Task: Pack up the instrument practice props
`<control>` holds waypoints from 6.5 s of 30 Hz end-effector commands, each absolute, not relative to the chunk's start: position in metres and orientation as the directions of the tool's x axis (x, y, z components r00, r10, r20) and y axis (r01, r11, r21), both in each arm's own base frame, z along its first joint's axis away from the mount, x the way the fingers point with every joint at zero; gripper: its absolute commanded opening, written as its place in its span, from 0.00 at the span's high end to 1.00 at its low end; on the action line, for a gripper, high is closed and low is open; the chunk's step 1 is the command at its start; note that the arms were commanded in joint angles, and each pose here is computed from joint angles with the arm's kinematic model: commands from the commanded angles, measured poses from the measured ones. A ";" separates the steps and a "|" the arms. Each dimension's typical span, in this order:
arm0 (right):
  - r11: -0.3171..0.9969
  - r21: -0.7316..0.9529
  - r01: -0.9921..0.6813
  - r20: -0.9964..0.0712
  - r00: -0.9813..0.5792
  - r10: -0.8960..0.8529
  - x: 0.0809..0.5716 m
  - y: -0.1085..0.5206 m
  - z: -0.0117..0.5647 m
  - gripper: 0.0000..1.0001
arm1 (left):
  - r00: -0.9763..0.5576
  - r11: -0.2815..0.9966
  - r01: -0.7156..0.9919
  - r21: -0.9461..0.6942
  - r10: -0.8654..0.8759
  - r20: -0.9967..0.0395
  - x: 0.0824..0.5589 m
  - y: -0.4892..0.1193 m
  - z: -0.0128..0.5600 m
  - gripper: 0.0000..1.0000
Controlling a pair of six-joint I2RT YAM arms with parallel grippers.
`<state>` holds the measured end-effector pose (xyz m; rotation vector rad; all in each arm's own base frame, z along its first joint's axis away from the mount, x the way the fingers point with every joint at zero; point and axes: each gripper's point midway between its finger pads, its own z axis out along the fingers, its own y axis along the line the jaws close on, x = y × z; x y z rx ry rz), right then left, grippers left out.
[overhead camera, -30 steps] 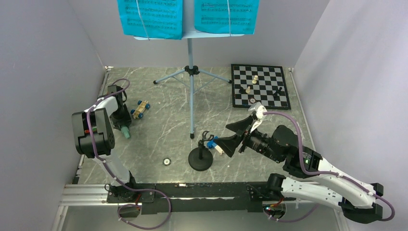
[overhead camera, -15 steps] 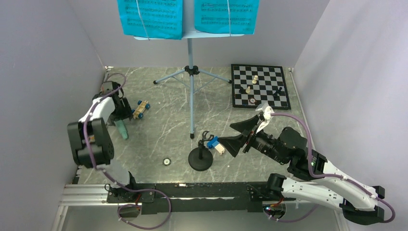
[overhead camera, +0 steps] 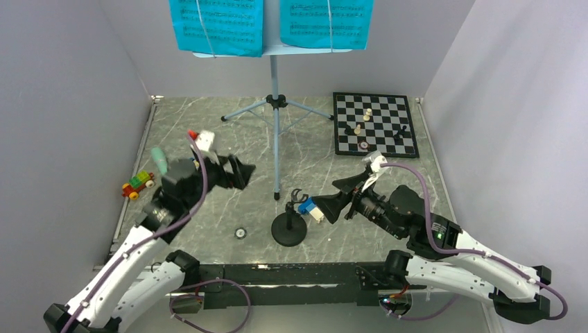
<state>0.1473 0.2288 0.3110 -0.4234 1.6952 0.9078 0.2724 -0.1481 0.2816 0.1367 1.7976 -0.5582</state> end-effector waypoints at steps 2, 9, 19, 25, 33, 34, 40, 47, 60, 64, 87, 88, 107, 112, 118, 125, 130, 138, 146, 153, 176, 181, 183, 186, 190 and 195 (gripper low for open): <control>0.698 0.382 -0.605 -0.914 -0.360 0.187 0.155 0.219 0.289 0.11 | -0.218 0.675 0.683 -0.281 -0.179 -0.959 0.213 -0.213 0.269 0.01; 0.729 0.386 -0.565 -0.903 -0.395 0.171 0.159 0.220 0.271 0.11 | -0.238 0.557 0.791 -0.253 -0.100 -0.966 0.151 -0.253 0.218 0.01; 0.742 0.379 -0.553 -0.899 -0.410 0.154 0.163 0.226 0.270 0.11 | -0.196 0.590 0.789 -0.171 -0.023 -0.980 0.150 -0.269 0.166 0.13; 0.752 0.365 -0.549 -0.904 -0.403 0.144 0.164 0.224 0.272 0.11 | -0.154 0.597 0.792 -0.128 -0.007 -0.988 0.160 -0.284 0.150 0.17; 0.766 0.347 -0.541 -0.908 -0.397 0.131 0.165 0.219 0.271 0.11 | -0.123 0.575 0.813 -0.090 0.020 -0.992 0.166 -0.305 0.146 0.22; 0.769 0.345 -0.539 -0.909 -0.395 0.131 0.166 0.218 0.271 0.11 | -0.125 0.578 0.811 -0.089 0.021 -0.992 0.167 -0.306 0.144 0.24; 0.778 0.334 -0.532 -0.912 -0.390 0.125 0.166 0.213 0.271 0.11 | -0.131 0.577 0.812 -0.083 0.043 -0.990 0.172 -0.317 0.132 0.40; 0.781 0.329 -0.530 -0.913 -0.391 0.119 0.166 0.212 0.270 0.11 | -0.132 0.577 0.812 -0.089 0.033 -0.991 0.174 -0.324 0.130 0.63; 0.778 0.326 -0.537 -0.914 -0.388 0.115 0.167 0.215 0.271 0.11 | -0.098 0.585 0.809 -0.058 0.036 -0.995 0.168 -0.308 0.164 1.00; 0.774 0.330 -0.540 -0.914 -0.389 0.119 0.167 0.217 0.271 0.11 | -0.079 0.657 0.751 -0.068 -0.013 -0.997 0.174 -0.282 0.204 1.00; 0.728 0.340 -0.595 -0.914 -0.392 0.106 0.161 0.231 0.260 0.11 | -0.110 0.930 -0.281 -0.236 -0.275 -0.955 0.328 0.003 0.248 1.00; 0.723 0.341 -0.600 -0.914 -0.392 0.106 0.160 0.231 0.260 0.11 | -0.102 0.924 -0.293 -0.245 -0.285 -0.953 0.332 0.009 0.248 1.00; 0.716 0.275 -0.642 -0.938 -0.344 0.052 0.166 0.244 0.262 0.11 | -0.094 0.927 -0.331 -0.177 -0.219 -0.971 0.462 0.074 0.247 1.00; 0.722 0.239 -0.649 -0.947 -0.320 0.026 0.169 0.245 0.262 0.11 | -0.040 0.950 -0.235 -0.207 -0.223 -0.974 0.433 0.050 0.260 1.00; 0.693 0.279 -0.664 -0.938 -0.343 0.049 0.165 0.253 0.259 0.11 | -0.050 0.967 -0.188 -0.174 -0.187 -0.981 0.373 0.022 0.263 1.00; 0.679 0.351 -0.645 -0.918 -0.381 0.112 0.159 0.247 0.252 0.11 | -0.200 0.974 -0.197 -0.115 -0.155 -0.967 0.333 0.003 0.208 1.00; 0.693 0.355 -0.628 -0.915 -0.384 0.122 0.159 0.242 0.250 0.11 | -0.340 0.964 -0.253 -0.077 -0.163 -0.926 0.325 -0.005 0.166 1.00; 0.703 0.354 -0.617 -0.915 -0.385 0.123 0.160 0.237 0.248 0.11 | -0.351 0.928 -0.363 -0.076 -0.212 -0.912 0.322 0.008 0.128 1.00; 0.716 0.345 -0.607 -0.918 -0.376 0.124 0.160 0.231 0.248 0.11 | -0.349 0.920 -0.391 -0.027 -0.175 -0.920 0.345 0.021 0.133 1.00; 0.730 0.336 -0.595 -0.924 -0.359 0.132 0.161 0.221 0.253 0.11 | -0.518 0.919 -0.389 0.068 -0.157 -0.841 0.350 0.022 0.111 0.88; 0.734 0.341 -0.587 -0.912 -0.397 0.106 0.157 0.222 0.248 0.11 | -0.408 0.930 -0.361 -0.076 -0.231 -0.883 0.288 0.017 0.180 0.22; 0.739 0.345 -0.578 -0.907 -0.409 0.103 0.159 0.224 0.241 0.11 | -0.293 0.953 -0.251 -0.169 -0.241 -0.925 0.276 -0.006 0.227 0.22; 0.747 0.342 -0.570 -0.905 -0.413 0.099 0.160 0.224 0.237 0.11 | -0.261 0.963 -0.198 -0.182 -0.231 -0.937 0.273 -0.020 0.246 0.16; 0.764 0.333 -0.553 -0.902 -0.422 0.089 0.163 0.223 0.231 0.11 | -0.262 0.984 -0.122 -0.131 -0.159 -0.952 0.272 -0.050 0.264 0.07; 0.779 0.328 -0.534 -0.895 -0.439 0.076 0.165 0.225 0.222 0.11 | -0.254 0.996 0.071 -0.050 -0.031 -0.967 0.273 -0.119 0.278 0.01; 0.787 0.338 -0.516 -0.885 -0.460 0.078 0.166 0.227 0.219 0.11 | -0.269 0.950 0.250 -0.188 -0.118 -0.956 0.296 -0.191 0.274 0.01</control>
